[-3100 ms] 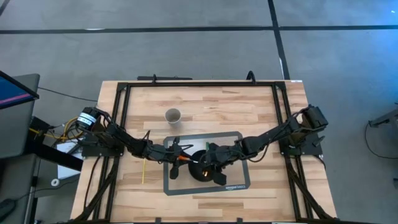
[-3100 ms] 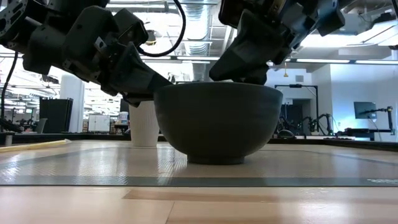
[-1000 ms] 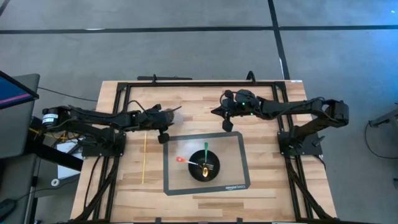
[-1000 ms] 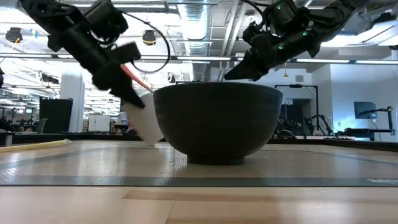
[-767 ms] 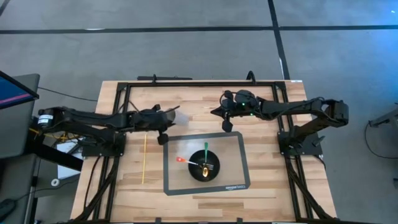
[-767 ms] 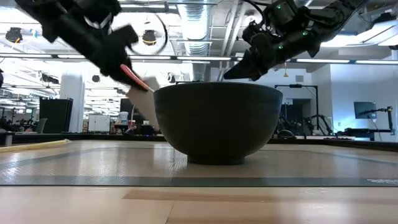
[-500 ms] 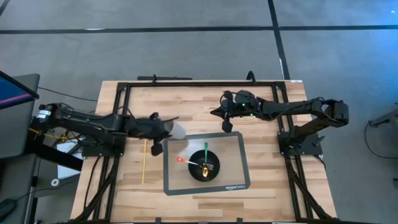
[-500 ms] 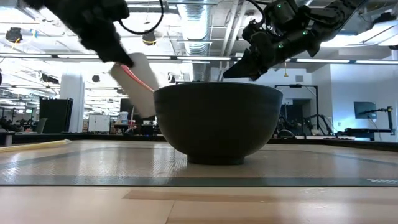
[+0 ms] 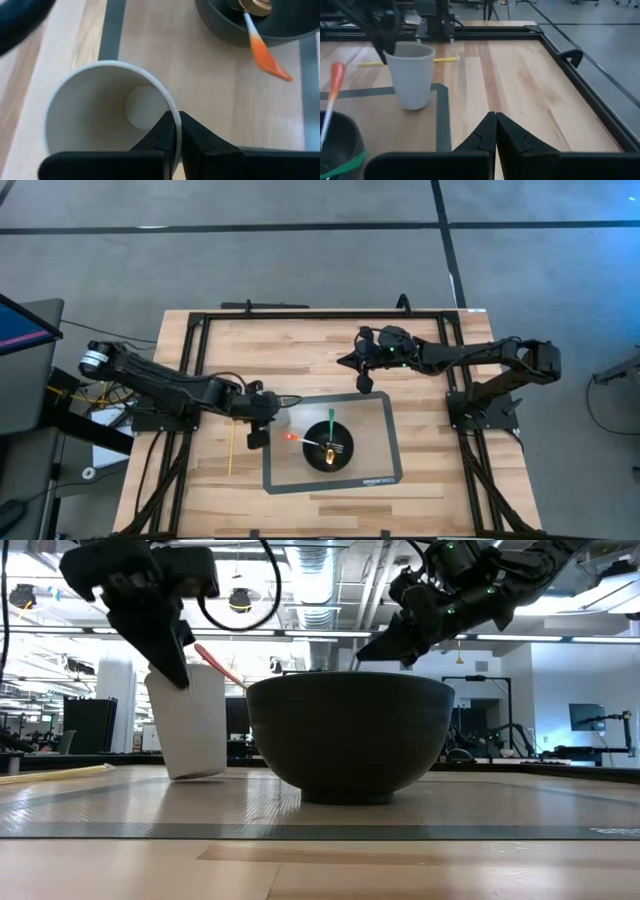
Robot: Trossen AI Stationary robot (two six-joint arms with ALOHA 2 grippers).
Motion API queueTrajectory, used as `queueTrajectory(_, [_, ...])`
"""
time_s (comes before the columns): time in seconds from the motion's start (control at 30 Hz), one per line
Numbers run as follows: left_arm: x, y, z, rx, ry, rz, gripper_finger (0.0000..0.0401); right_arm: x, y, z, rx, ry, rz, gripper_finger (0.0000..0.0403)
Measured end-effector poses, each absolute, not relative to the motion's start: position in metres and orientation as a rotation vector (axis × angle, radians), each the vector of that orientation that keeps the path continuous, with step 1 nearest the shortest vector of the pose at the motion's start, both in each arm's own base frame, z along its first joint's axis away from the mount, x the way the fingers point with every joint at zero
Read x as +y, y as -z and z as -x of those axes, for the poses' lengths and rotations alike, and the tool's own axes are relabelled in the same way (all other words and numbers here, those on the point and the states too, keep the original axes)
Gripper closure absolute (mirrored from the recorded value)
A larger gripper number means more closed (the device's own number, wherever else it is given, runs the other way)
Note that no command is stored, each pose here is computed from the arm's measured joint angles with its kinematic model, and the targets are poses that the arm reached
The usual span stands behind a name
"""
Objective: Pick & Place Utensil
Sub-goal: Put the white cup to the top left of the black bowl on the transparent mat, then put the orange straw into the white cup on the transparent mat
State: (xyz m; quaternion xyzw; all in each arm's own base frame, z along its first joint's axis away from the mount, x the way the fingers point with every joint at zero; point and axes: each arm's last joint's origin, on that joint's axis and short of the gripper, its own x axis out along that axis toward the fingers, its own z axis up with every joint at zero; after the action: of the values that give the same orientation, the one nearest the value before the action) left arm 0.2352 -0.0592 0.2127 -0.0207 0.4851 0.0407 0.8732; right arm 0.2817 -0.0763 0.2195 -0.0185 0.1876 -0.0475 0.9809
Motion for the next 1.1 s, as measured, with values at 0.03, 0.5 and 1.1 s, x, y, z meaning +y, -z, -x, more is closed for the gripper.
queueTrajectory(0.03, [-0.059, -0.211, -0.238, 1.017, -0.091, 0.04, 0.0388, -0.075, -0.219, -0.282, 0.378, 0.09, 0.038, 0.0402])
queueTrajectory(0.5, [-0.061, -0.207, -0.242, 1.007, -0.085, 0.071, 0.0313, -0.068, -0.224, -0.286, 0.335, 0.06, 0.087, 0.0402])
queueTrajectory(1.1, [-0.048, -0.272, -0.18, 0.742, -0.137, 0.254, 0.028, -0.068, -0.224, -0.285, 0.338, 0.061, 0.085, 0.0402])
